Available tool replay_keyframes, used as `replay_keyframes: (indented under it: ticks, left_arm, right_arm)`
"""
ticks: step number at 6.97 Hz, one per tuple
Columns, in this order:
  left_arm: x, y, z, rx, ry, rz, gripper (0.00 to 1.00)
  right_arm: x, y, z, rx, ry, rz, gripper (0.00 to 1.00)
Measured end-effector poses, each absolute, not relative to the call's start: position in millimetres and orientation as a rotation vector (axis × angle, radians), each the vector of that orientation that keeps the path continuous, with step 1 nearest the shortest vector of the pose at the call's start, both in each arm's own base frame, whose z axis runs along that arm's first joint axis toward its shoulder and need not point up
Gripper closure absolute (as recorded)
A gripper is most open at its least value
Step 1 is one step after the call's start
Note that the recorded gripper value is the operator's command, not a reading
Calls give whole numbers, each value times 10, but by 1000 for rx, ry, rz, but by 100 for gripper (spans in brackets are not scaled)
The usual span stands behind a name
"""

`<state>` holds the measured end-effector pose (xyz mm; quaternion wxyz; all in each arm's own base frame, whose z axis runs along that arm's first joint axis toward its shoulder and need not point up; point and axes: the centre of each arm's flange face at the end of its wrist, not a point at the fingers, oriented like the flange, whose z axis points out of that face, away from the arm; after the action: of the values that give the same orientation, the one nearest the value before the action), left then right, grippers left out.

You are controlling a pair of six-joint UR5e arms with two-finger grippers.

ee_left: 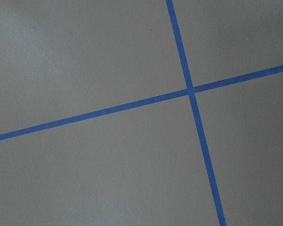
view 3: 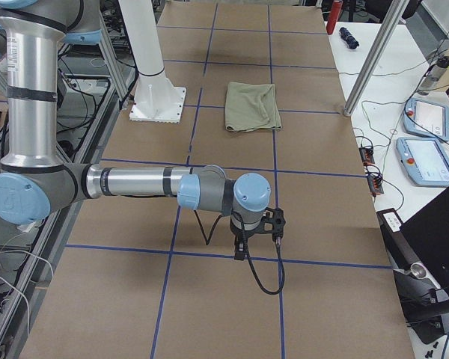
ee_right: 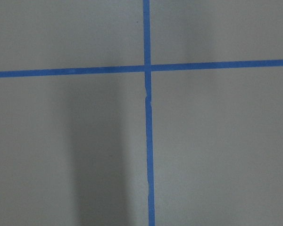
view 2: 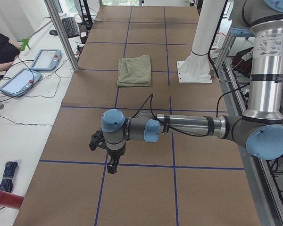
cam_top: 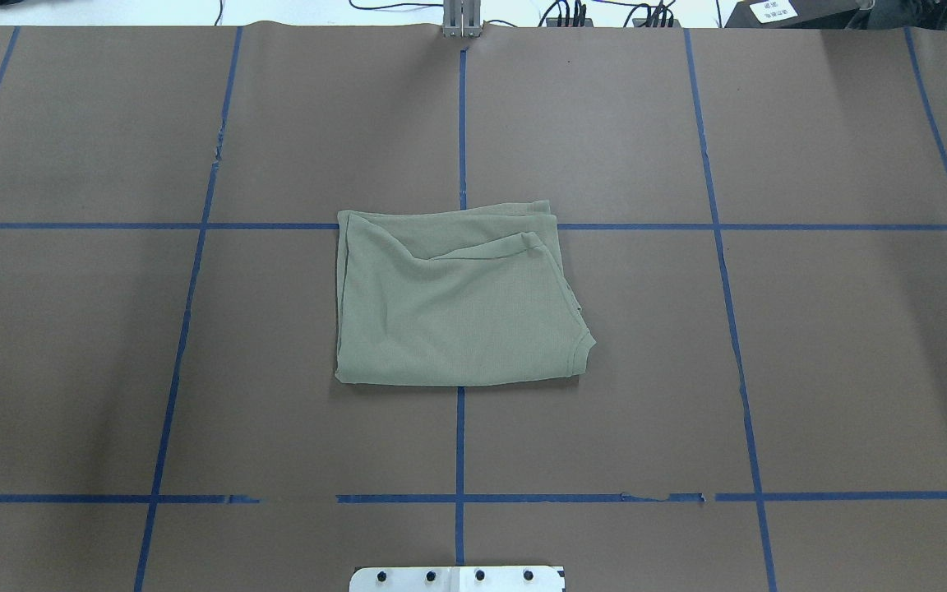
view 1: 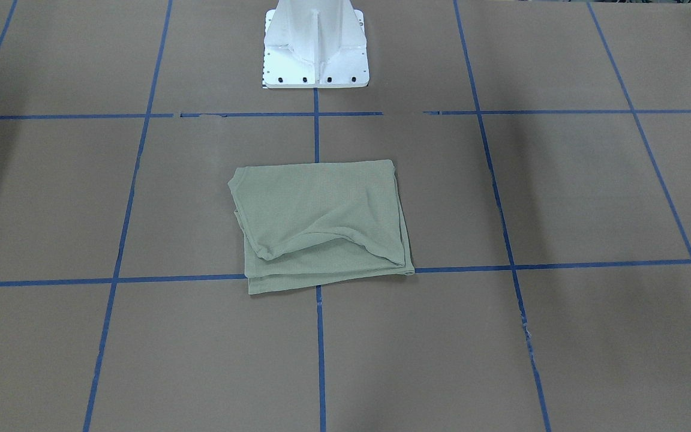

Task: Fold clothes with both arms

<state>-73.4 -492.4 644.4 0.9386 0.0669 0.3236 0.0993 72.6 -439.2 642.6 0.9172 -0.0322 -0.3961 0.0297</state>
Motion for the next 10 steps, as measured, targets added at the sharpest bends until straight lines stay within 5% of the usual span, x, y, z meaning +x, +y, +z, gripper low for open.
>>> replay_keyframes:
  ticks: [10]
  left_arm:
    - [-680, -4939, 6369, 97, 739, 55, 0]
  right_arm:
    - [734, -4366, 6390, -62, -815, 67, 0]
